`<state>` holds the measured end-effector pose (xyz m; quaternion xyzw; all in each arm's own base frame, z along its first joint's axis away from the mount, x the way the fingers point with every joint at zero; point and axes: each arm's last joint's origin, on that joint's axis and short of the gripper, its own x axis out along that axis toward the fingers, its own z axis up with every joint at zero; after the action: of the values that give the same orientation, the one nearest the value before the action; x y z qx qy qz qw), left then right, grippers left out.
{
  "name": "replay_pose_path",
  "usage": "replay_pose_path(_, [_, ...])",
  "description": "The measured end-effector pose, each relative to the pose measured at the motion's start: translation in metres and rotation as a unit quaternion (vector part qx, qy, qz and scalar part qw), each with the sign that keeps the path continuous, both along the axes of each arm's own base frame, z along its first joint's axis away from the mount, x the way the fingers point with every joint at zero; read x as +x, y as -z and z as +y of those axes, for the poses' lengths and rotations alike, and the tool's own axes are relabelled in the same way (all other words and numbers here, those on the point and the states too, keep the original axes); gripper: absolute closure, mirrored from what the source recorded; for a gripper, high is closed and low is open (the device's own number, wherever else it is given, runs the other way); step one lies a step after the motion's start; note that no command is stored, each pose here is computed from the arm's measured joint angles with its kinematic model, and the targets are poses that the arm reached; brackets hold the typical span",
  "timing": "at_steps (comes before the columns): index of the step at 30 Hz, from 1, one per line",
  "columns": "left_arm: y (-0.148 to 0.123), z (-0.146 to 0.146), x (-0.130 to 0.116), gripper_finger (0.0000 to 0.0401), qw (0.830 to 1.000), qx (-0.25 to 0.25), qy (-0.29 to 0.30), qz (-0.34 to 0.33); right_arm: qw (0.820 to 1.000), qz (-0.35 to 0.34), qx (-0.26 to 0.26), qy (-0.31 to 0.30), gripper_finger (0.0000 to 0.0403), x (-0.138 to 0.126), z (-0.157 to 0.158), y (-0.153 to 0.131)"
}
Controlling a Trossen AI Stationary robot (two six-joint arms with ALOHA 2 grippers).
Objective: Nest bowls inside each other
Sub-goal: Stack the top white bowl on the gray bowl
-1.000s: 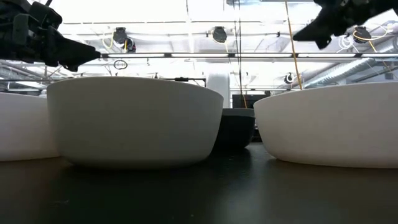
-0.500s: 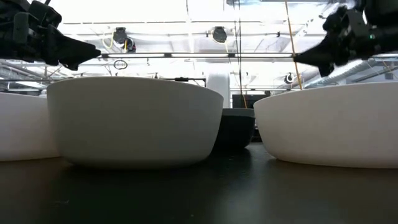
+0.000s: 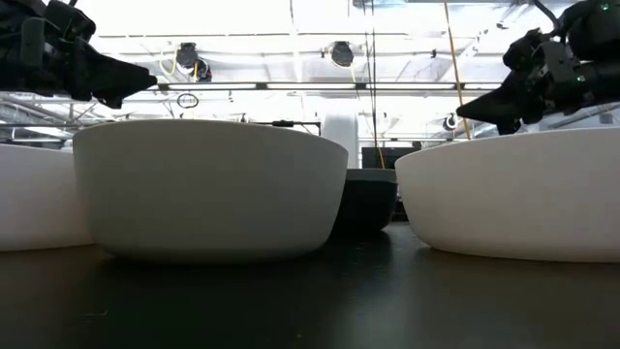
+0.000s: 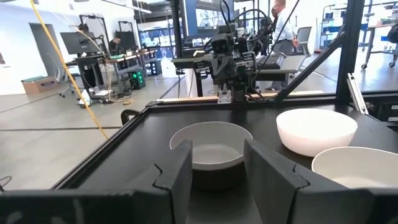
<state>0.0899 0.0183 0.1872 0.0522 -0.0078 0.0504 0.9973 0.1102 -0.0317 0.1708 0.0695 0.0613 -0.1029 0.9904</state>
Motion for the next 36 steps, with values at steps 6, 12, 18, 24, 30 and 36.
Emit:
replay_pose_path(6, [-0.001, 0.000, 0.000, 0.0254, 1.000, 0.001, 0.000, -0.005, 1.000, 0.016, 0.001, -0.002, 0.0403, 0.000, 0.000, 0.003])
replay_pose_path(12, [-0.003, 0.003, -0.001, 0.0254, 0.999, -0.004, -0.050, -0.016, 1.000, 0.005, 0.003, -0.014, 0.0403, 0.000, 0.001, 0.001])
replay_pose_path(18, [-0.007, 0.005, -0.001, 0.0254, 0.996, -0.006, -0.083, -0.038, 1.000, 0.006, 0.005, -0.014, 0.0403, 0.000, 0.001, 0.001])
replay_pose_path(24, [-0.012, 0.008, -0.003, 0.0253, 0.989, 0.007, -0.137, -0.061, 1.000, 0.007, 0.004, -0.014, 0.0403, 0.000, 0.001, 0.001])
replay_pose_path(30, [-0.026, 0.015, -0.005, 0.0240, 0.981, 0.006, -0.188, -0.055, 1.000, 0.005, 0.004, -0.014, 0.0403, 0.000, 0.001, 0.001])
replay_pose_path(36, [-0.053, 0.027, 0.000, 0.0202, 0.969, 0.013, -0.244, -0.032, 1.000, 0.005, 0.004, -0.014, 0.0403, 0.000, 0.001, 0.001])
